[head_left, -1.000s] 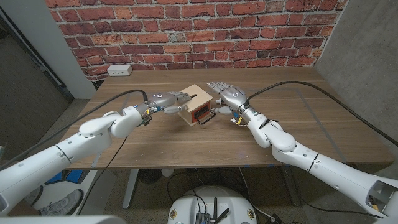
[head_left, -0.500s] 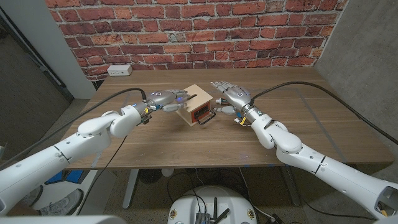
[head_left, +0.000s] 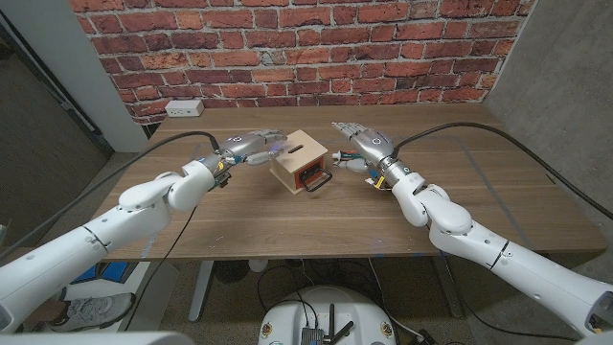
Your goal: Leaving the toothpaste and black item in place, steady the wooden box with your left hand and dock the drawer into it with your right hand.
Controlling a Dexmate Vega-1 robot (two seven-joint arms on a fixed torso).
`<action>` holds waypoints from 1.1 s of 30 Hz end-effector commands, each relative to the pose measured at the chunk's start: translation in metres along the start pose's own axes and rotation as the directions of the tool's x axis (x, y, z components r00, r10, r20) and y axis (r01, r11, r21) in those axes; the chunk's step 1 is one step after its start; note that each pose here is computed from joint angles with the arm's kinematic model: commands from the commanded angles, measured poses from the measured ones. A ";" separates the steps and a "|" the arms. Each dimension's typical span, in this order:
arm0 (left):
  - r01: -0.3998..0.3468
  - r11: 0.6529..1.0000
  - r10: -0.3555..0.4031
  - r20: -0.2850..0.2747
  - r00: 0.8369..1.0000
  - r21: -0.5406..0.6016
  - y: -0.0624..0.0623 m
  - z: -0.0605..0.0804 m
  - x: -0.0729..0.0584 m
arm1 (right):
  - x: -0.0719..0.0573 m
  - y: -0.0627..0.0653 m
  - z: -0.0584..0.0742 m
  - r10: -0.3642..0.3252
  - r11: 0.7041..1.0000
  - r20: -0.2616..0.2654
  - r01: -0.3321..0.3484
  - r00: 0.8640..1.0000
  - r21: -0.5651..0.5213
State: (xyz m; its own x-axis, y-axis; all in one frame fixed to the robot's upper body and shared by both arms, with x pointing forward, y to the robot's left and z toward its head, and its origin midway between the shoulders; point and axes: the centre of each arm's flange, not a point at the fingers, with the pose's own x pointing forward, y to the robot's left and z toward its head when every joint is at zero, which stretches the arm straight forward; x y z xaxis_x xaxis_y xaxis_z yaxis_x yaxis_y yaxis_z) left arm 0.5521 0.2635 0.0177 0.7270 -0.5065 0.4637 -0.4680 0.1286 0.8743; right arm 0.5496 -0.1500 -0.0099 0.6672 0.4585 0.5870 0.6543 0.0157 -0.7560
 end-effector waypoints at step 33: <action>-0.316 0.906 0.272 -0.182 0.945 -0.283 -0.016 -0.028 0.015 | -0.010 -0.007 -0.053 0.028 0.909 -0.166 0.044 0.986 0.414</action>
State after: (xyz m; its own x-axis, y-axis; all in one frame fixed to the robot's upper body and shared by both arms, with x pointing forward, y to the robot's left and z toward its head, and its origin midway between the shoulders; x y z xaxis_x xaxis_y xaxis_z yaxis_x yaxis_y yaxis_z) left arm 0.5729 0.2802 0.0201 0.6658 -0.3356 0.6664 -0.5296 0.4165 0.7389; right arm 0.5541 -0.1867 0.0055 0.7205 0.3577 0.5941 0.5195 0.2891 -0.8041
